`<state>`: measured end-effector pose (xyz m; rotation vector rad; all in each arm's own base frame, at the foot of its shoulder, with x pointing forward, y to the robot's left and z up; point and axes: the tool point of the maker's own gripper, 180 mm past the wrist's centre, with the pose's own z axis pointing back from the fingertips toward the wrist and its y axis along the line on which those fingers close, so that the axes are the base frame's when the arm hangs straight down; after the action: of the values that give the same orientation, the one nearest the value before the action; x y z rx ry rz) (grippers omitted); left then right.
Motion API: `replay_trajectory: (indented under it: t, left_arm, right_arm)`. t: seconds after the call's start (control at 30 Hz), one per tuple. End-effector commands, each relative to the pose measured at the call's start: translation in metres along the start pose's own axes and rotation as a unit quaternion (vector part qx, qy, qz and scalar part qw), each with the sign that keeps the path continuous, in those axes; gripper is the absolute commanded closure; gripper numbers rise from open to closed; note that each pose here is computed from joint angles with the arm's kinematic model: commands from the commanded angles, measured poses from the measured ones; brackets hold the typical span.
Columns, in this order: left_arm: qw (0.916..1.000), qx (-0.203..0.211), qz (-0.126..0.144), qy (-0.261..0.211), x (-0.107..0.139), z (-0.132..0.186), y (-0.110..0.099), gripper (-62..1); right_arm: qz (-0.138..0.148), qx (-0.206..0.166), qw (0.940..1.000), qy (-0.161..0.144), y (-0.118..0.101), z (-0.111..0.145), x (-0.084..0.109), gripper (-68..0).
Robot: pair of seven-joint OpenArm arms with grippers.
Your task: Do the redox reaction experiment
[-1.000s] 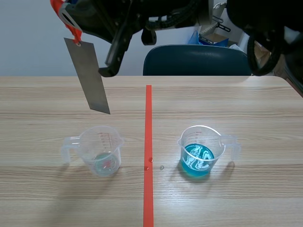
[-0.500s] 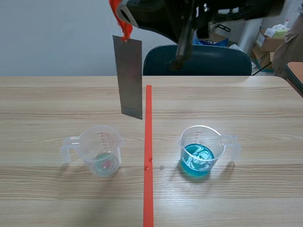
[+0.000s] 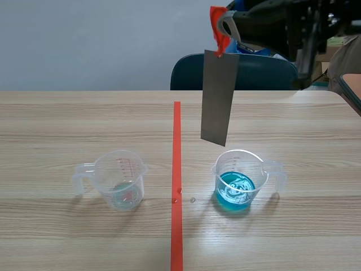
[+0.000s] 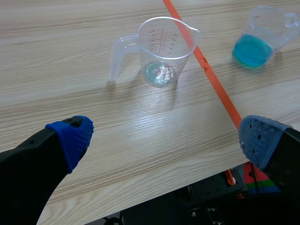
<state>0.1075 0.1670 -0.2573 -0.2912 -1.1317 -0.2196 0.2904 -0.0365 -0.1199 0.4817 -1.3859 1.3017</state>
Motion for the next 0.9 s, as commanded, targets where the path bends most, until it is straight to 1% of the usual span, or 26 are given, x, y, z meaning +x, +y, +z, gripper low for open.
replay_trajectory:
  t: [0.0,0.17,0.27,0.4,0.63,0.87]
  left_arm:
    - [0.9999,0.000,-0.001,-0.016,0.008,0.000,0.000,-62.3]
    - [0.9999,0.000,-0.001,-0.016,0.008,0.000,0.000,-62.3]
    - [0.9999,0.000,-0.001,-0.016,0.008,0.000,0.000,-62.3]
    - [0.9999,0.000,-0.001,-0.016,0.008,0.000,0.000,-62.3]
    - [0.9999,0.000,-0.001,-0.016,0.008,0.000,0.000,-62.3]
    - [0.9999,0.000,-0.001,-0.016,0.008,0.000,0.000,-62.3]
  right_arm:
    - [0.006,-0.004,0.9999,-0.008,-0.003,0.005,0.007,-0.8]
    - [-0.004,0.008,0.9999,0.005,0.005,0.018,-0.004,-0.8]
    - [-0.010,-0.001,0.9999,0.008,0.004,0.024,-0.007,-0.8]
    - [-0.015,-0.007,0.9998,0.013,0.007,0.030,-0.009,-0.8]
    - [-0.010,-0.013,0.9997,0.018,0.014,0.037,-0.006,-0.8]
    - [-0.014,-0.014,0.9994,0.027,0.017,0.040,-0.011,-0.8]
